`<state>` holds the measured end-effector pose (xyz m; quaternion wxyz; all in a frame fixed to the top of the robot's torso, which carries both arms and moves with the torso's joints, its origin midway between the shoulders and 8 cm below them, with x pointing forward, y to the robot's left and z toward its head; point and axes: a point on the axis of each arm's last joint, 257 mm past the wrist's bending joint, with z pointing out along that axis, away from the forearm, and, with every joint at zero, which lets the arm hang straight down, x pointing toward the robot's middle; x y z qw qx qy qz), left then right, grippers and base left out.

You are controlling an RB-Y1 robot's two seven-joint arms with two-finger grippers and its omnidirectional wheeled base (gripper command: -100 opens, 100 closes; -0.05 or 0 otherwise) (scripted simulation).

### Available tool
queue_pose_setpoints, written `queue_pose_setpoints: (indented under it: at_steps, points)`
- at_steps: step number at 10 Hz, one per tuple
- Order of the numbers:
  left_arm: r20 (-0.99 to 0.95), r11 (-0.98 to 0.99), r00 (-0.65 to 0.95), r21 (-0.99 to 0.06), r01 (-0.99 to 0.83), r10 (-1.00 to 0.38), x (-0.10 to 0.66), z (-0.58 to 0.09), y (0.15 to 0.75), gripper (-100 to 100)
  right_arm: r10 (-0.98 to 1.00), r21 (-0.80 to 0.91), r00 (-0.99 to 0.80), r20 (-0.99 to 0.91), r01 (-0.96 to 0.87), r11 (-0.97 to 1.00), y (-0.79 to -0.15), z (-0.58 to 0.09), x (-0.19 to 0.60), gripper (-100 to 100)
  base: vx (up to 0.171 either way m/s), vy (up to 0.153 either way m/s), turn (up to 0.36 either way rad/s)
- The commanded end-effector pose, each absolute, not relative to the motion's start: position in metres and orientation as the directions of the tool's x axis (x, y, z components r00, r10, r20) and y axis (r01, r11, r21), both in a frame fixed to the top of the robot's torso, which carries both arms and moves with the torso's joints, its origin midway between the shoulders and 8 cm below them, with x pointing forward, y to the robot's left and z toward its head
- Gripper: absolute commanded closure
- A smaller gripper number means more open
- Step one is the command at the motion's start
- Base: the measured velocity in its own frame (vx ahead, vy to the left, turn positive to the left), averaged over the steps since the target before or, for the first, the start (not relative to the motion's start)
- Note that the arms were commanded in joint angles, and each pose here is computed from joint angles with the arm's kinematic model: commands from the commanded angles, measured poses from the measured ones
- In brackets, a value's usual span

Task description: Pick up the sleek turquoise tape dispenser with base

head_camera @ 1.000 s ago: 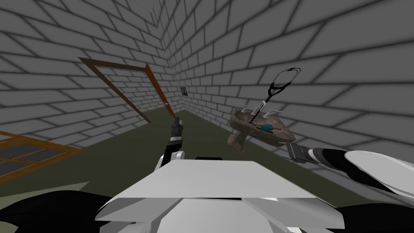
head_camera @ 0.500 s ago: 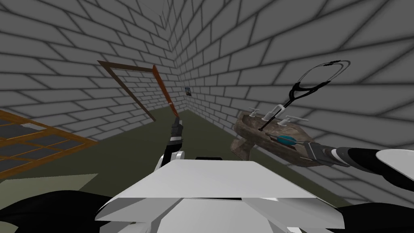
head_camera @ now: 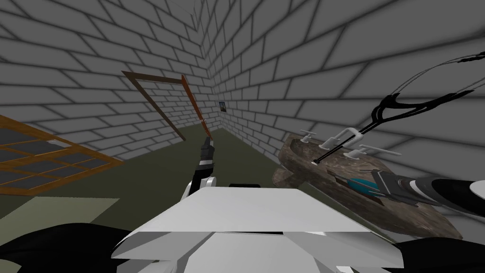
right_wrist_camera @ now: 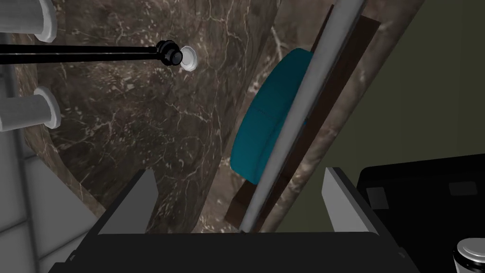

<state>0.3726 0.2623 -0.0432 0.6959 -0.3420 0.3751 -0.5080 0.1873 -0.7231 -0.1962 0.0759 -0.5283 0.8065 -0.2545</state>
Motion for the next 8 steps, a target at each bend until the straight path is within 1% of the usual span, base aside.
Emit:
queue_pose_setpoints:
  at_steps: [1,2,5,6,8]
  points:
    - [-0.175,0.250,0.202,-0.857,0.450,-0.964,0.373,-0.043,0.262,0,-0.891,-0.491,-0.430,0.146,-0.813,0.312,-0.723,-0.196,0.187,0,0.017,-0.008,0.000]
    - [-0.174,0.250,0.202,-0.857,0.451,-0.964,0.373,-0.043,0.262,0,-0.892,-0.493,-0.428,0.145,-0.813,0.309,-0.725,-0.204,0.183,-100,0.043,-0.011,-0.015]
    - [-0.174,0.250,0.202,-0.857,0.451,-0.964,0.373,-0.043,0.262,0,-0.893,-0.494,-0.428,0.143,-0.812,0.310,-0.728,-0.210,0.178,-100,0.057,-0.003,-0.014]
    - [-0.174,0.250,0.202,-0.857,0.451,-0.964,0.373,-0.043,0.262,0,-0.893,-0.495,-0.426,0.144,-0.813,0.308,-0.728,-0.211,0.178,100,0.003,0.002,-0.013]
    - [-0.174,0.250,0.202,-0.857,0.451,-0.964,0.373,-0.043,0.262,0,-0.893,-0.493,-0.427,0.143,-0.813,0.310,-0.728,-0.212,0.177,100,0.000,0.000,0.000]
